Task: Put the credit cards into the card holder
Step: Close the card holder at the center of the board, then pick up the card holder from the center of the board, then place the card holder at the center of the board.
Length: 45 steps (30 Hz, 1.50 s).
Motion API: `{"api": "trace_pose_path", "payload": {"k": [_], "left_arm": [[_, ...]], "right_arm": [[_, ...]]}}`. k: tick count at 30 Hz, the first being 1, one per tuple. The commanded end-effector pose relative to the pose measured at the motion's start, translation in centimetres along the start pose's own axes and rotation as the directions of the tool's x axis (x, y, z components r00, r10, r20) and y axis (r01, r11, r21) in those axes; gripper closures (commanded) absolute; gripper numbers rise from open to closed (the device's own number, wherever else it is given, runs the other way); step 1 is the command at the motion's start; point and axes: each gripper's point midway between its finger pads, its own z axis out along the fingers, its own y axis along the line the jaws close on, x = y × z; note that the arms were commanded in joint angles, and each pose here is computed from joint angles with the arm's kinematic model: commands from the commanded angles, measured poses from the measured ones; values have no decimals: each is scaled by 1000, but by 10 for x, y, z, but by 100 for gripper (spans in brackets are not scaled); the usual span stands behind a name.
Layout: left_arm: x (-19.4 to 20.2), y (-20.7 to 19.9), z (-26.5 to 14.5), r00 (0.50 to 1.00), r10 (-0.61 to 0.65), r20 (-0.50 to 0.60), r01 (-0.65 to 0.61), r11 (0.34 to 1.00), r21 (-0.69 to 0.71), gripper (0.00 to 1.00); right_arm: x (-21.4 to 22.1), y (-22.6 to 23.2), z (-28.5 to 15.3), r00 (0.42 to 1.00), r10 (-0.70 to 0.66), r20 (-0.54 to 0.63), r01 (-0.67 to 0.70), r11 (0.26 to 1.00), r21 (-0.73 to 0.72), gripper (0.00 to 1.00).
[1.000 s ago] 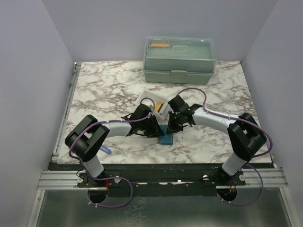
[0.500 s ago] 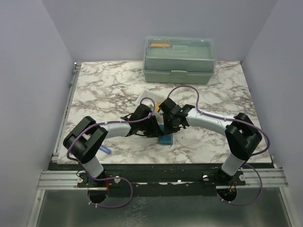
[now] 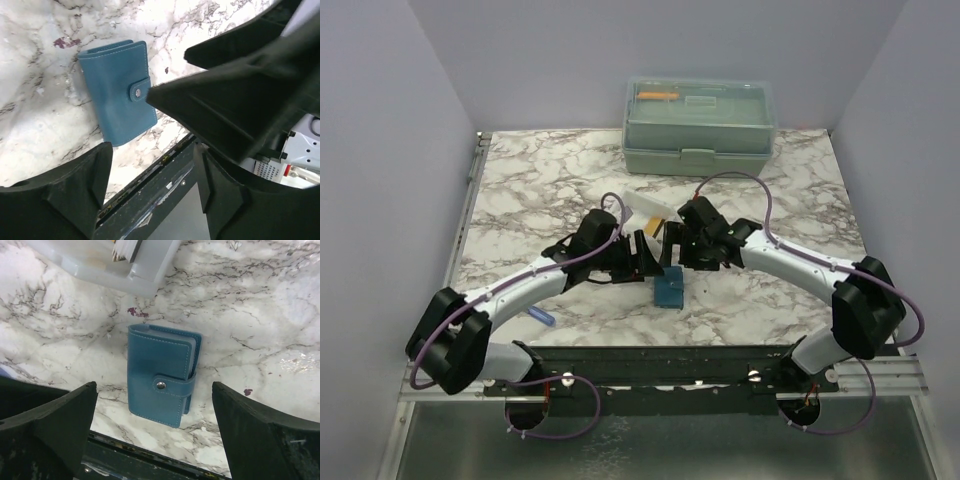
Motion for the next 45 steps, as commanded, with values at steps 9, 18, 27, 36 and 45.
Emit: {"api": "trace_pose_path", "payload": {"k": [9,18,27,36,45], "left_arm": [[-50,8,-89,952,103,290,-57,985,-164,15],[-53,5,-101,936,133,326,-77,981,-177,13],[-54,1,-99,939,147,309,-98,981,-168,12],[-54,-3,-94,947,143,287,-103,983,-149,12],[-58,-17,-90,953,136,271,-113,989,-99,12]], "right_arm": [[45,0,53,984,153,-92,-126,961,246,0],[63,-28,64,992,62,-112,5,855,518,9],[35,-44,25,994,104,10,-98,888,449,32],[9,-142,-23,935,328,136,-354,826,439,33],[-14,-324,-80,621,616,484,-782,530,329,33]]}}
